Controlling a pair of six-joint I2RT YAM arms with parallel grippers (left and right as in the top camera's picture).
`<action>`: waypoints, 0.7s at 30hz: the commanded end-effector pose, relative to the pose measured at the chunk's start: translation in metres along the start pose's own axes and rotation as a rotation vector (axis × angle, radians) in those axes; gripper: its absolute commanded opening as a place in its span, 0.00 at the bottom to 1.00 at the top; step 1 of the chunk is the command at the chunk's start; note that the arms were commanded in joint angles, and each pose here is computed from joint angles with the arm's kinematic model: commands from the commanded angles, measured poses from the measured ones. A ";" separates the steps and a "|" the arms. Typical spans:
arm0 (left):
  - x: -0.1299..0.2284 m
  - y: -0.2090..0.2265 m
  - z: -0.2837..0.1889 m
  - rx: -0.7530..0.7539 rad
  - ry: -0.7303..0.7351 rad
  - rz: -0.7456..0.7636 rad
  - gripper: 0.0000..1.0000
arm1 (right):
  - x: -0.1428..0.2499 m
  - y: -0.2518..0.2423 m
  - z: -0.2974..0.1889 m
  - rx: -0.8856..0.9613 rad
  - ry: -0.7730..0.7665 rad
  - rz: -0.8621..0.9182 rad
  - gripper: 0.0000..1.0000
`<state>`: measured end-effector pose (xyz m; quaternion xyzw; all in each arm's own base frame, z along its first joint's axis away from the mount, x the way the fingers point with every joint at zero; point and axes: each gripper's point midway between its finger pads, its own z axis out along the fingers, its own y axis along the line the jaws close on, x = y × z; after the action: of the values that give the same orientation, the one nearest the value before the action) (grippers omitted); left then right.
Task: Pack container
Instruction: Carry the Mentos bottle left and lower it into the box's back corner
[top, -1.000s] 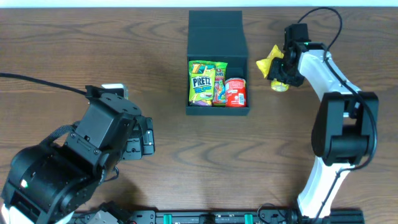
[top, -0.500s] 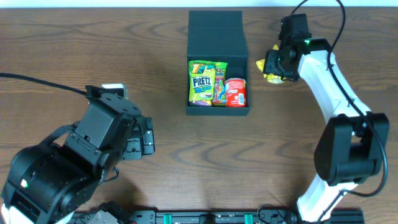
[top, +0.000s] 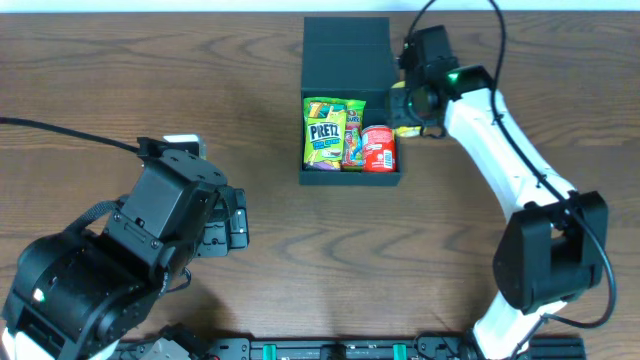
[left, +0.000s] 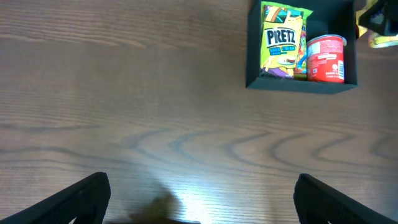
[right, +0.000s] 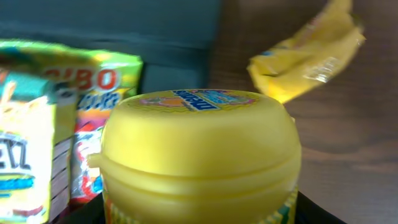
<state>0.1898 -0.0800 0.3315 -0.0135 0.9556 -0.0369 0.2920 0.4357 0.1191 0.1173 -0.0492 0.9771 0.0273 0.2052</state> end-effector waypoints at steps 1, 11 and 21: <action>-0.001 -0.001 -0.002 0.008 -0.006 0.007 0.95 | -0.004 0.012 -0.014 -0.021 -0.034 -0.132 0.50; -0.001 -0.001 -0.002 0.008 -0.006 0.007 0.95 | -0.010 0.046 -0.030 -0.188 -0.064 -0.498 0.50; -0.001 -0.001 -0.002 0.008 -0.006 0.007 0.95 | -0.004 0.046 -0.019 -0.213 0.077 -0.793 0.49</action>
<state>0.1898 -0.0800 0.3315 -0.0135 0.9556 -0.0369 0.2920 0.4195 0.1548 0.1425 -0.3749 0.9122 0.0480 0.1583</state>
